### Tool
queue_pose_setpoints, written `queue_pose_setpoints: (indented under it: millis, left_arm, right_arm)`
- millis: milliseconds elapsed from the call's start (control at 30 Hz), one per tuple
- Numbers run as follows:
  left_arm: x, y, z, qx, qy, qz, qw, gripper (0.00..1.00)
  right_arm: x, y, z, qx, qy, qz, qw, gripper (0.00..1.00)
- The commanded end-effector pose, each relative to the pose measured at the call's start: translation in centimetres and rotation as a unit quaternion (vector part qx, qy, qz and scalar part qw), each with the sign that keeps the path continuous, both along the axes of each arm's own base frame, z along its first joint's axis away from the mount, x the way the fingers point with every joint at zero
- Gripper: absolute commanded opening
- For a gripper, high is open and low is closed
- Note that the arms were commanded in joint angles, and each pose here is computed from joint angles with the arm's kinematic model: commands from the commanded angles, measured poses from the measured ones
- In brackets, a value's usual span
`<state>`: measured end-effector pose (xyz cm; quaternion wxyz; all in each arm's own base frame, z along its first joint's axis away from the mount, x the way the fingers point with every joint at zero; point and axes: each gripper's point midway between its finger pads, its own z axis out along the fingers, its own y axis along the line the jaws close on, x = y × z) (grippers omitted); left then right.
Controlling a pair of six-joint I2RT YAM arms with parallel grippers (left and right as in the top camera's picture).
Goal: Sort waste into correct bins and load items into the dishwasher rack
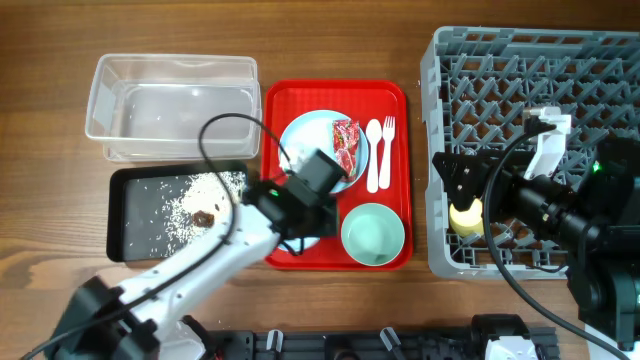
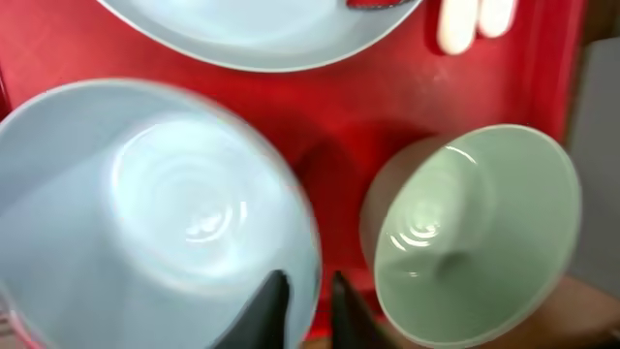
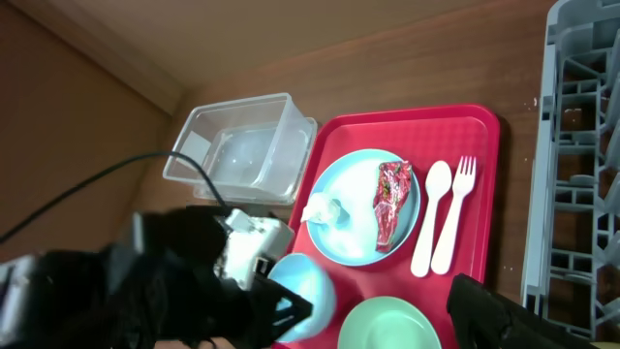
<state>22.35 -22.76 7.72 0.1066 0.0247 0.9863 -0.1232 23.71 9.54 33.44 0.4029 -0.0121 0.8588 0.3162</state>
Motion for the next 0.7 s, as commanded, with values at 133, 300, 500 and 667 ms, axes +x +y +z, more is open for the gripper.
queue_pose_setpoints:
  millis: [133,300,500,667]
  left_arm:
    - [2.0,-0.6,4.6,0.049,-0.072,-0.019,0.996,0.56]
    - [6.3,0.4,10.5,0.074,-0.167,0.002,0.983,0.69]
    - [10.3,2.7,7.7,0.109,-0.158,0.042,0.981,0.68]
    - [12.7,4.2,2.4,0.14,-0.109,0.067,0.982,0.68]
  right_arm:
    - [-0.1,0.2,0.2,0.007,-0.001,0.005,1.0,0.95]
    - [0.0,0.2,0.2,0.007,-0.002,0.005,1.0,0.95]
    - [-0.1,0.2,0.1,0.007,0.002,0.005,1.0,0.95]
    - [-0.2,0.2,0.0,0.007,0.005,0.005,1.0,0.95]
